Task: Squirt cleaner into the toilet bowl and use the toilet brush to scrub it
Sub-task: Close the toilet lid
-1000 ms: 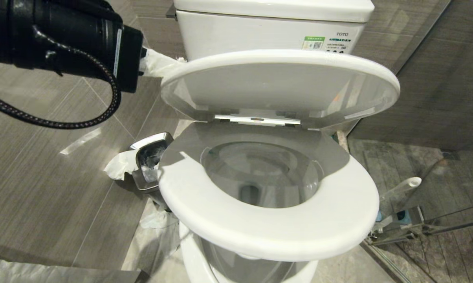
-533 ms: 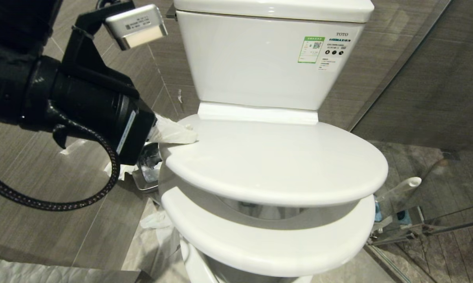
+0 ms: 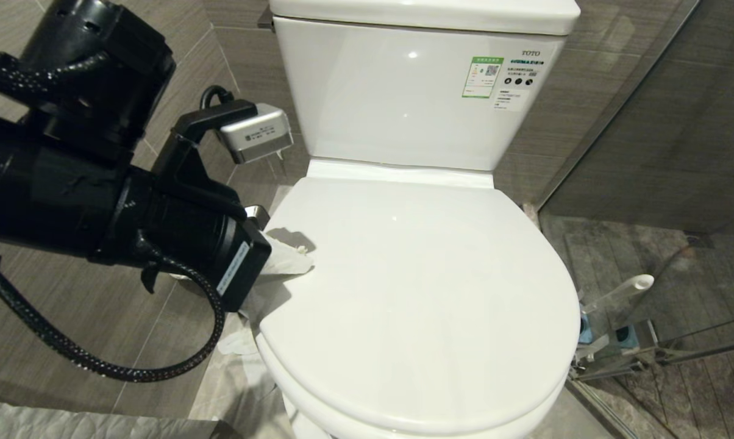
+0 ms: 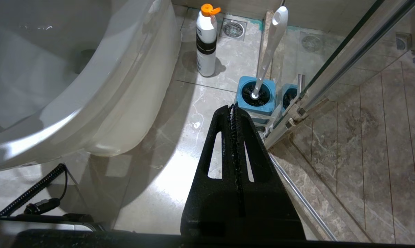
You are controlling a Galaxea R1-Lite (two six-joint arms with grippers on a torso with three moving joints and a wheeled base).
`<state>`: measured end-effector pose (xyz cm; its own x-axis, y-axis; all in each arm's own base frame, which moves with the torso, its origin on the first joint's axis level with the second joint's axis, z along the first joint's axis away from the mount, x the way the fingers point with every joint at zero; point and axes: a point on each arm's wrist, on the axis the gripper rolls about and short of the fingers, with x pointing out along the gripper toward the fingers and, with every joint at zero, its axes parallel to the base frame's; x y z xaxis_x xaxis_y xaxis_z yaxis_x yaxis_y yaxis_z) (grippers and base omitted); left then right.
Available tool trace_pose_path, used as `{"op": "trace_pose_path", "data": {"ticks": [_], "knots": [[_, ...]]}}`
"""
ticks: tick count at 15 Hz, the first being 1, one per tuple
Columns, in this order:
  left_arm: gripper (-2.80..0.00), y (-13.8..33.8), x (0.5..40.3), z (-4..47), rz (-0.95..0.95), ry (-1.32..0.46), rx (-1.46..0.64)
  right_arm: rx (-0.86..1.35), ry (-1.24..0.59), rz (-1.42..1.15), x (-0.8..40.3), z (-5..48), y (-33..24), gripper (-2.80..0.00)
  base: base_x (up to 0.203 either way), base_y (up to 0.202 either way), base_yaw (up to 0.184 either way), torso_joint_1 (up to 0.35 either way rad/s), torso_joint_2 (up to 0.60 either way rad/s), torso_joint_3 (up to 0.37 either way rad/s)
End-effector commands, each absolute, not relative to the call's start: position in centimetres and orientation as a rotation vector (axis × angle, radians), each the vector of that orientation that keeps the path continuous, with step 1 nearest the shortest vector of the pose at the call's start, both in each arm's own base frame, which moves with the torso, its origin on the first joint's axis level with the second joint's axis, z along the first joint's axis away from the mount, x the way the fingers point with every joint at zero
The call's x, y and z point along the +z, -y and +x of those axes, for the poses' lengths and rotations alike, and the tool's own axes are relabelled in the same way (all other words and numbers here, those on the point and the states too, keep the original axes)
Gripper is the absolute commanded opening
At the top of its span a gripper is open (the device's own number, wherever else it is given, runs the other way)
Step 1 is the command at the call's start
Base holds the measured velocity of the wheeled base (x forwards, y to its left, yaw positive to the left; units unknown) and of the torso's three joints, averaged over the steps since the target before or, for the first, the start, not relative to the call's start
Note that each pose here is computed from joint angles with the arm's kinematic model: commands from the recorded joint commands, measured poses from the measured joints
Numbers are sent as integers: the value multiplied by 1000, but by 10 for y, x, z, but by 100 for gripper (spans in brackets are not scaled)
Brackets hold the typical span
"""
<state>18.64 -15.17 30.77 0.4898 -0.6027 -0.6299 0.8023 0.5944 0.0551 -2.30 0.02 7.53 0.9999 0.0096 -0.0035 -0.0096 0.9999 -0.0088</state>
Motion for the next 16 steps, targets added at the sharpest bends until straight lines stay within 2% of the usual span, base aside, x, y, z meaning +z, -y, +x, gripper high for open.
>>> {"op": "trace_pose_path", "data": {"ticks": [1,4,8,16], "knots": [[-280,154,289,186,389,-677,-883,11,-5,-9,75,-23,0,-280,0,0,0,0,0,0],[-280,164,279,187,392,-675,-895,9,-5,-9,75,-23,0,-280,0,0,0,0,0,0],[-280,176,273,185,487,-675,-746,11,-5,-9,75,-23,0,-280,0,0,0,0,0,0],[-280,180,258,187,511,-731,-735,10,-5,-9,75,-23,0,-280,0,0,0,0,0,0]]}}
